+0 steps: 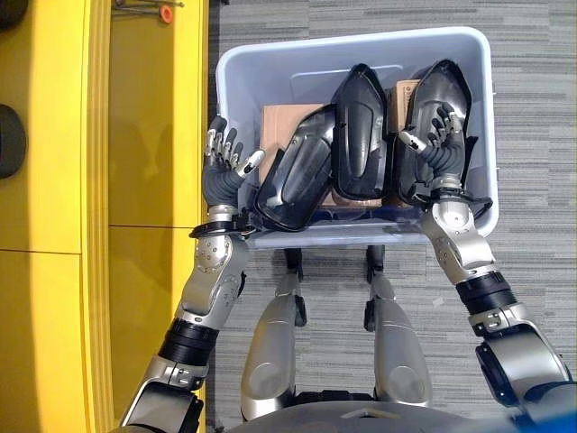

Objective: Move parts from the plastic box to the shelf.

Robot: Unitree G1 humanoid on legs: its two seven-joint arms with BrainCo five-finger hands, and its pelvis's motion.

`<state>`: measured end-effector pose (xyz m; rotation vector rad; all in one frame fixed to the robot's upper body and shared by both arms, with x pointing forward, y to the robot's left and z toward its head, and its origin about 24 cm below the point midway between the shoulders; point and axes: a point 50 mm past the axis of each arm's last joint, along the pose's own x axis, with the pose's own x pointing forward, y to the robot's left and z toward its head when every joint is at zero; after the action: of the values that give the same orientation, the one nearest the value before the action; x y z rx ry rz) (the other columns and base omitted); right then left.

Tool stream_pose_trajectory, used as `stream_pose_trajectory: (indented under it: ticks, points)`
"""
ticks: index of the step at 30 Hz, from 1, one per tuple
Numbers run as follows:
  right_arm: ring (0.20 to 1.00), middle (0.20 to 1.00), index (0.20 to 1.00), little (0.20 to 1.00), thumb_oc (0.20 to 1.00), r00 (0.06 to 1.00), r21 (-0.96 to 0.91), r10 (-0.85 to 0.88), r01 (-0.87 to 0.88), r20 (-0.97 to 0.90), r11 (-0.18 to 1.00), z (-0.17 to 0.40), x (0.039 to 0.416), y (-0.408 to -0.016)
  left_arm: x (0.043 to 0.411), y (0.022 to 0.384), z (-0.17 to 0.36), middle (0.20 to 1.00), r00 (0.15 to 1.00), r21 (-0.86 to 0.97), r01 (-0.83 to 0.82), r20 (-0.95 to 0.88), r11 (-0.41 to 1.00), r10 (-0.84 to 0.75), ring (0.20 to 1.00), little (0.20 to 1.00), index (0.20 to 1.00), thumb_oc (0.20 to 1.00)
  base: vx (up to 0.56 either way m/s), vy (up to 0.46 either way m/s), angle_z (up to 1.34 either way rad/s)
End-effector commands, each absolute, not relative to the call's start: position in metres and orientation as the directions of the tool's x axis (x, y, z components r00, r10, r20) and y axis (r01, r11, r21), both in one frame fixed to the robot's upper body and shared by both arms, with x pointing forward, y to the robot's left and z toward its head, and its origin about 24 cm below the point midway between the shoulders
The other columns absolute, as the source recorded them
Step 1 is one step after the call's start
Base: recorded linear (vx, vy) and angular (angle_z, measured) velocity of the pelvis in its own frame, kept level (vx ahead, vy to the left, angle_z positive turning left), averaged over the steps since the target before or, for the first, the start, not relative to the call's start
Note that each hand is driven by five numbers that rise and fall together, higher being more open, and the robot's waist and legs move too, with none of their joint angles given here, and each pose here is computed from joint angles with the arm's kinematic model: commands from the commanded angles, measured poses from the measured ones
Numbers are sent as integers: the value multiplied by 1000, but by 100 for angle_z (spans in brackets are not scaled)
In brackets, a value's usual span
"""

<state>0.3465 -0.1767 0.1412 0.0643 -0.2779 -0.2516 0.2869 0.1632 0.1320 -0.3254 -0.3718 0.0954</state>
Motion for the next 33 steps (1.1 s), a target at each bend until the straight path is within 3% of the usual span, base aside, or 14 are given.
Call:
stream_pose_trajectory:
  ticks: [1,15,24,33]
  points:
    - [1000,1000,1000,1000,1000,896,159,-281,240,343,958,158,347,-173,280,173,133,1000,904,-322,-57,384,945,185,1000,1000,1000,1000,0,0,0]
    - [1000,1000,1000,1000,1000,913,102,-267,248,307,963,163,365,-167,279,169,129,1000,919,-318,-32,363,948,153,1000,1000,1000,1000,1,0,-3]
    - [1000,1000,1000,1000,1000,965,152,-95,59,243,987,146,361,-122,282,167,131,1000,918,-332,-33,363,943,160,1000,1000,1000,1000,0,0,0]
    - [1000,1000,1000,1000,1000,979,244,-31,-19,201,970,127,346,-102,284,165,133,1000,914,-334,-45,367,941,174,1000,1000,1000,1000,3,1,1]
